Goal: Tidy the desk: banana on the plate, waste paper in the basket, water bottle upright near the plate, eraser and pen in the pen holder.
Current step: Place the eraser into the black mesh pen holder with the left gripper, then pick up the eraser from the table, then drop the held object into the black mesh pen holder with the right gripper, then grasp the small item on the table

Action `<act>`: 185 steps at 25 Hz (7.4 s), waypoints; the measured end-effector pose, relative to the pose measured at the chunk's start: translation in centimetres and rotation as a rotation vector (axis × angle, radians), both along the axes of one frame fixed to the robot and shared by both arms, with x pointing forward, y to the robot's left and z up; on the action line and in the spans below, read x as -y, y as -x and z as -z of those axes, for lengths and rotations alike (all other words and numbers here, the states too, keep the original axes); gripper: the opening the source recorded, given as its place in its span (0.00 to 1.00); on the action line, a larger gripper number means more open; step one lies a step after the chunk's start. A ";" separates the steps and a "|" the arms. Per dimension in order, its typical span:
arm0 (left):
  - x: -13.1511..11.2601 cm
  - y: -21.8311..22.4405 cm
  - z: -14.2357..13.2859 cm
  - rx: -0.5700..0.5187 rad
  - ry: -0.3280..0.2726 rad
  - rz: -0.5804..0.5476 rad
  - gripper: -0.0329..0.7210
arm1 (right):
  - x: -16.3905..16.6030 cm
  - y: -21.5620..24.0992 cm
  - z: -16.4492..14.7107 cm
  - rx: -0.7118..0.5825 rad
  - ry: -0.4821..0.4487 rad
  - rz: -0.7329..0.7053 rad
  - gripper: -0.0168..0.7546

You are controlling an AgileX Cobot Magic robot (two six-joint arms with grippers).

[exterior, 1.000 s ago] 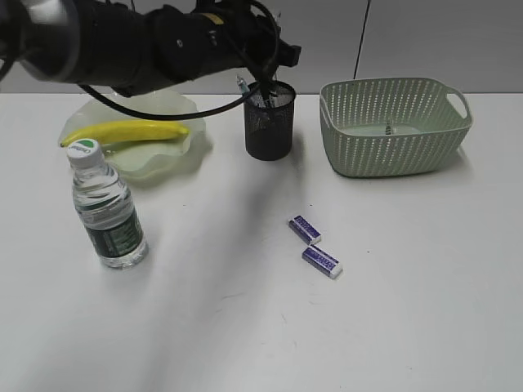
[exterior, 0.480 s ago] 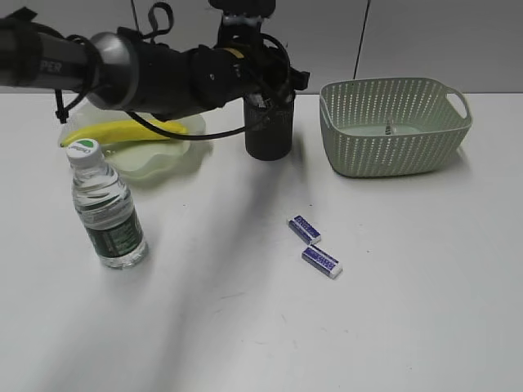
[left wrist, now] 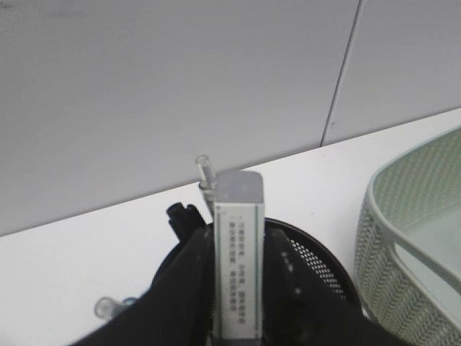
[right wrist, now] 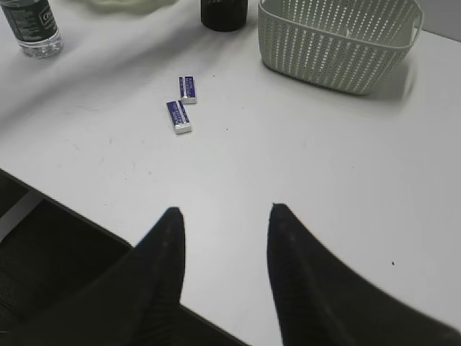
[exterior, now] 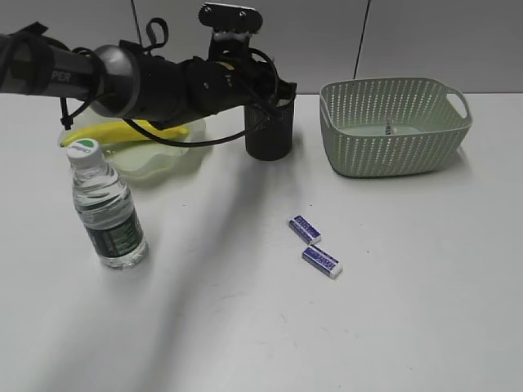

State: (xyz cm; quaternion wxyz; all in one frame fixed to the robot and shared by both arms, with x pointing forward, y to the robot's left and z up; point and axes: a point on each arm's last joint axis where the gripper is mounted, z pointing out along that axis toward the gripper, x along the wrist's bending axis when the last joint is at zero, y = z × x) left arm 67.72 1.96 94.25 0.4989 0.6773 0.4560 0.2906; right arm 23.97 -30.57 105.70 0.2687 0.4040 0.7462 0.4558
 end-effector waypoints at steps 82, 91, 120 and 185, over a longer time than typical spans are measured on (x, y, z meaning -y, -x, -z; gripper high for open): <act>-28.9 44.5 -12.0 -0.049 -0.096 0.147 0.39 | -15.0 -20.5 0.2 -0.372 0.273 -0.035 0.43; -28.9 44.5 -12.0 -0.050 -0.093 0.146 0.39 | -22.8 -31.3 5.8 -0.700 0.495 -0.034 0.45; -28.9 44.5 -12.0 -0.049 -0.095 0.144 0.39 | -26.4 -36.0 17.0 -0.842 0.587 -0.079 0.56; -28.9 44.5 -12.0 -0.047 -0.098 0.141 0.39 | -25.6 -44.8 5.2 -0.456 0.308 0.159 0.54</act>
